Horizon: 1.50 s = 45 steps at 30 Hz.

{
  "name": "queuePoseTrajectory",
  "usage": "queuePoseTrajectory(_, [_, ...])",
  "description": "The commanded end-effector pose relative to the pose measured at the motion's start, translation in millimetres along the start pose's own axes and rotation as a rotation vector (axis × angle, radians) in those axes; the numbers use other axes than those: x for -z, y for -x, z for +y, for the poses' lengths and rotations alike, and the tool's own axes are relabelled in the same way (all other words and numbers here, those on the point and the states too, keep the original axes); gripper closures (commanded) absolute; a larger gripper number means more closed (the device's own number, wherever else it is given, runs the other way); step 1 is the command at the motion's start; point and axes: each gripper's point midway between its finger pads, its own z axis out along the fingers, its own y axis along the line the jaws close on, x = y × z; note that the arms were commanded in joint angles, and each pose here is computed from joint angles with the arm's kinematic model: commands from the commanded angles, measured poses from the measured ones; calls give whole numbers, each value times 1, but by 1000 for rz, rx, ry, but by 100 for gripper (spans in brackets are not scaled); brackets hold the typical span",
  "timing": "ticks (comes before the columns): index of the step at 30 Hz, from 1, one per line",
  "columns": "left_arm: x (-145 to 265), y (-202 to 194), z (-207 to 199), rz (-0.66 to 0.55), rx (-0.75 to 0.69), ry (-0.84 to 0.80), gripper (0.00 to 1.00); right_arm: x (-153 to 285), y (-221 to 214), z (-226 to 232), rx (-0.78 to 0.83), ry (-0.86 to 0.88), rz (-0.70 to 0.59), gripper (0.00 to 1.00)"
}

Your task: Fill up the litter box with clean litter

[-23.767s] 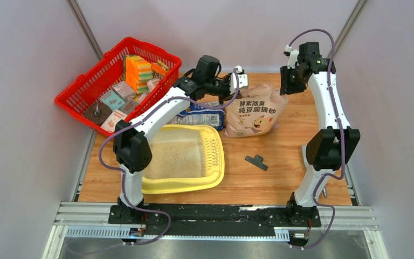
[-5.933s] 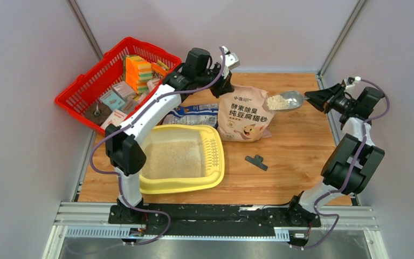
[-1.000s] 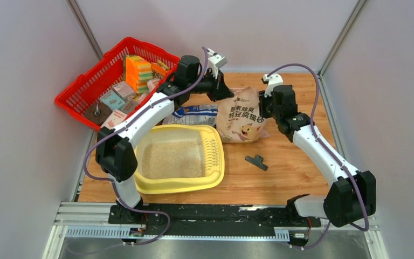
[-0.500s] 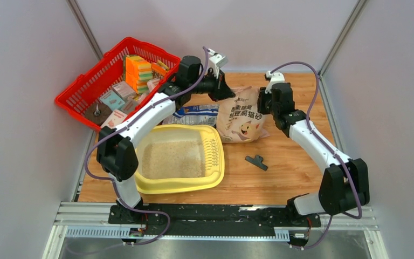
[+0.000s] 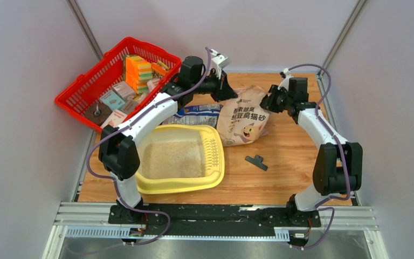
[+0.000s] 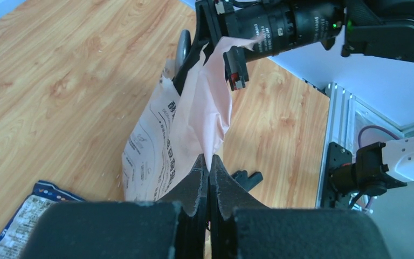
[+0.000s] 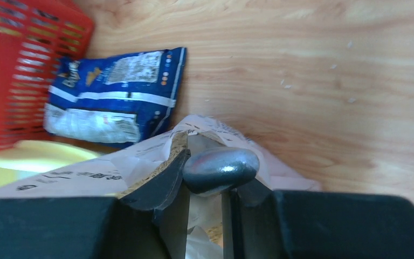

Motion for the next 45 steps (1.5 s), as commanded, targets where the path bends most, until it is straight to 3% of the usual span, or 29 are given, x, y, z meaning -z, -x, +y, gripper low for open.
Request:
queuePoseTrajectory(1, [10, 84, -32, -212, -224, -71, 100, 12, -10, 45, -357, 236, 131, 100])
queuePoseTrajectory(7, [10, 89, -27, -203, -244, -45, 100, 27, 10, 53, -447, 323, 110, 100])
queuePoseTrajectory(14, [17, 94, -26, -184, -344, -13, 100, 48, 45, 0, -619, 314, 1, 100])
queuePoseTrajectory(29, [32, 82, -14, -120, -488, 54, 100, 85, 56, -32, -614, 413, -65, 100])
queuePoseTrajectory(45, [32, 76, -11, -98, -484, 61, 100, 111, 60, -41, -493, 503, -45, 100])
